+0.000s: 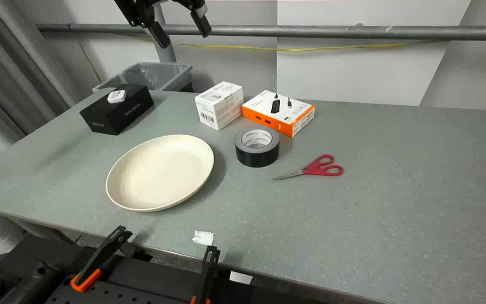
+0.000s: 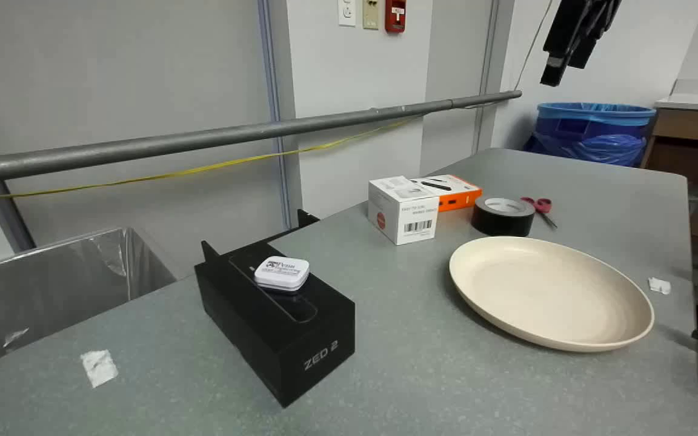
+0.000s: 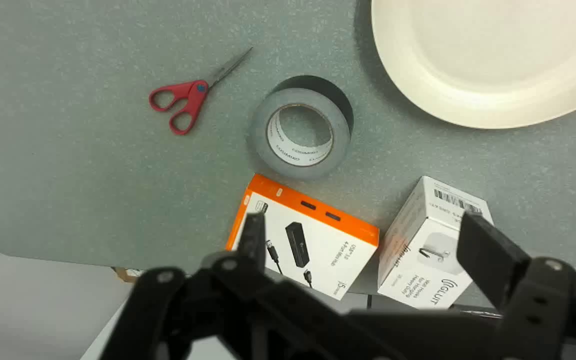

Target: Put the tape on the plate

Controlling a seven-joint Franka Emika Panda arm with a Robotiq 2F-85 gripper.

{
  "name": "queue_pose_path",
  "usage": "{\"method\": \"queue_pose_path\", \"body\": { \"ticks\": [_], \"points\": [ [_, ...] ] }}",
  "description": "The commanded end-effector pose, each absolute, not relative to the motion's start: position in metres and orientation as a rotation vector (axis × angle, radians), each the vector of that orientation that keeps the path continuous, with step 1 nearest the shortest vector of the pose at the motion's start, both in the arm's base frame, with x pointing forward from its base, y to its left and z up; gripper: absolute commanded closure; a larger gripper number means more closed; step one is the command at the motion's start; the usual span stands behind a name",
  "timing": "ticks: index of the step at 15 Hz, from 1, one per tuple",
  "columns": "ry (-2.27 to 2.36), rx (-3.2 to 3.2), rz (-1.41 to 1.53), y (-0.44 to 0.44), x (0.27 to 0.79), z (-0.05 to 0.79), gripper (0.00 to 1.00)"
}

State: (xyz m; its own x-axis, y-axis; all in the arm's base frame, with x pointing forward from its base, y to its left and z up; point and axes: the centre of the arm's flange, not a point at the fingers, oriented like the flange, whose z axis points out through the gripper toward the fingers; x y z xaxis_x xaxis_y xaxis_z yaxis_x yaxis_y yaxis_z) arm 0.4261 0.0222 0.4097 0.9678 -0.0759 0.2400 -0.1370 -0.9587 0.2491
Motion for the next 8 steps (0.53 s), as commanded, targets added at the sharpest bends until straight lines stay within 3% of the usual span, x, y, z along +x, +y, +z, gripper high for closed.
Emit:
{"method": "queue_pose_path", "body": {
  "ticks": [1, 8],
  "points": [
    [-0.157, 2.851, 0.333, 0.022, 0.426, 0.41, 0.0],
    [0.083, 3.023, 0.197, 0.012, 0.449, 0.368, 0.0]
  ]
}}
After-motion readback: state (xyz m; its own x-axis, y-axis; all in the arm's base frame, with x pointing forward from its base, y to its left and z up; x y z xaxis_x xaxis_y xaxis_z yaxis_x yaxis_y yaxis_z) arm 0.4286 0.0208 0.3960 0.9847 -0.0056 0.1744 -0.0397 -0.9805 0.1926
